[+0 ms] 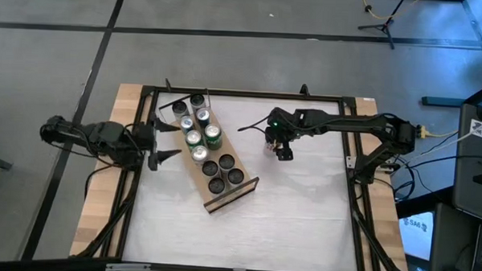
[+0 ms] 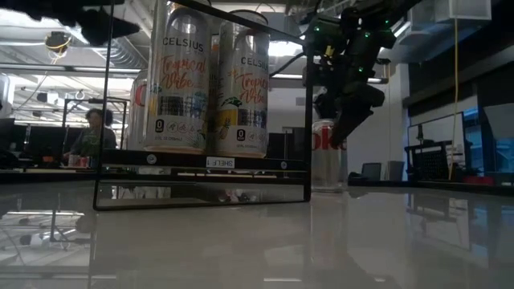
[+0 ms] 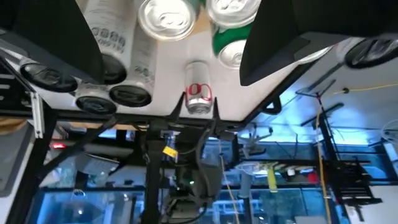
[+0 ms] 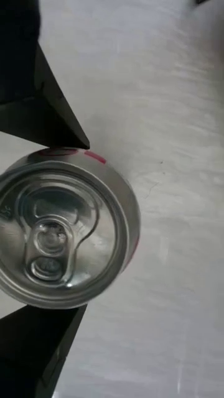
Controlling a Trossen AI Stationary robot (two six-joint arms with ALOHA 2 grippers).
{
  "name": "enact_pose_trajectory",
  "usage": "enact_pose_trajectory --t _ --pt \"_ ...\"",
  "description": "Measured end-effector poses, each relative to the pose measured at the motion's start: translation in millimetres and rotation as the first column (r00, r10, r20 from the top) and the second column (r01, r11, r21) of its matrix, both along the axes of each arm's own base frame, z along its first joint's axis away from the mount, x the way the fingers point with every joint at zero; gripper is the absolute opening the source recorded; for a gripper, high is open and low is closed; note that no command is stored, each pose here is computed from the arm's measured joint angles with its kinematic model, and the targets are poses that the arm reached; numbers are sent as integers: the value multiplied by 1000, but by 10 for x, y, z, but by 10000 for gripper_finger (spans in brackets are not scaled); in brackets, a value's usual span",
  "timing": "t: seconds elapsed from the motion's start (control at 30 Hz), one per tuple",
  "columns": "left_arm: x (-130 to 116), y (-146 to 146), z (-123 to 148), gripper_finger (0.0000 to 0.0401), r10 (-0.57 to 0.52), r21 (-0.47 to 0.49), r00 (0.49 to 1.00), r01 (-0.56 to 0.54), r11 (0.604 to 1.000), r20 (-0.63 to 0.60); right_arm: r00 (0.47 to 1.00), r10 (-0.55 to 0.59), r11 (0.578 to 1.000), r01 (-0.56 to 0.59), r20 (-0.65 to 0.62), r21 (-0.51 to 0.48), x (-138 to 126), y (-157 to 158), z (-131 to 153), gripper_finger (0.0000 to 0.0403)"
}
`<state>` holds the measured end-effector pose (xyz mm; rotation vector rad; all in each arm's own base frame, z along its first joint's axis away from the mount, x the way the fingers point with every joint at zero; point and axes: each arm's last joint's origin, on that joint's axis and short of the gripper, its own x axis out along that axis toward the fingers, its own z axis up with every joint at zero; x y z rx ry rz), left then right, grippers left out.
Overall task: Place canned beverage on shelf
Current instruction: Put the red silver soda can on the shelf aligned with the other red silver soda can
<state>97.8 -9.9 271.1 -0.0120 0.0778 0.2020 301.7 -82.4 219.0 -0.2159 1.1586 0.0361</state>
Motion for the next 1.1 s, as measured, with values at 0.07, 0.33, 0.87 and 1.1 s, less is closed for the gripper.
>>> enact_pose_trajectory --t 0.07,0.33,0.87,1.1 --pt "-62 31 -66 362 15 -5 1000 -15 1000 21 1000 1 1000 -1 15 -2 13 -2 5 365" --pt "-226 81 -295 362 36 -25 994 -34 999 100 999 1 1000 -1 42 -10 36 -8 17 365" --pt "-124 56 -716 362 20 -80 993 -11 997 117 999 -4 1000 4 35 -16 30 -9 17 379" --pt "-97 50 -787 362 19 -89 992 -8 996 121 999 -10 1000 11 47 -26 7 -6 72 376"
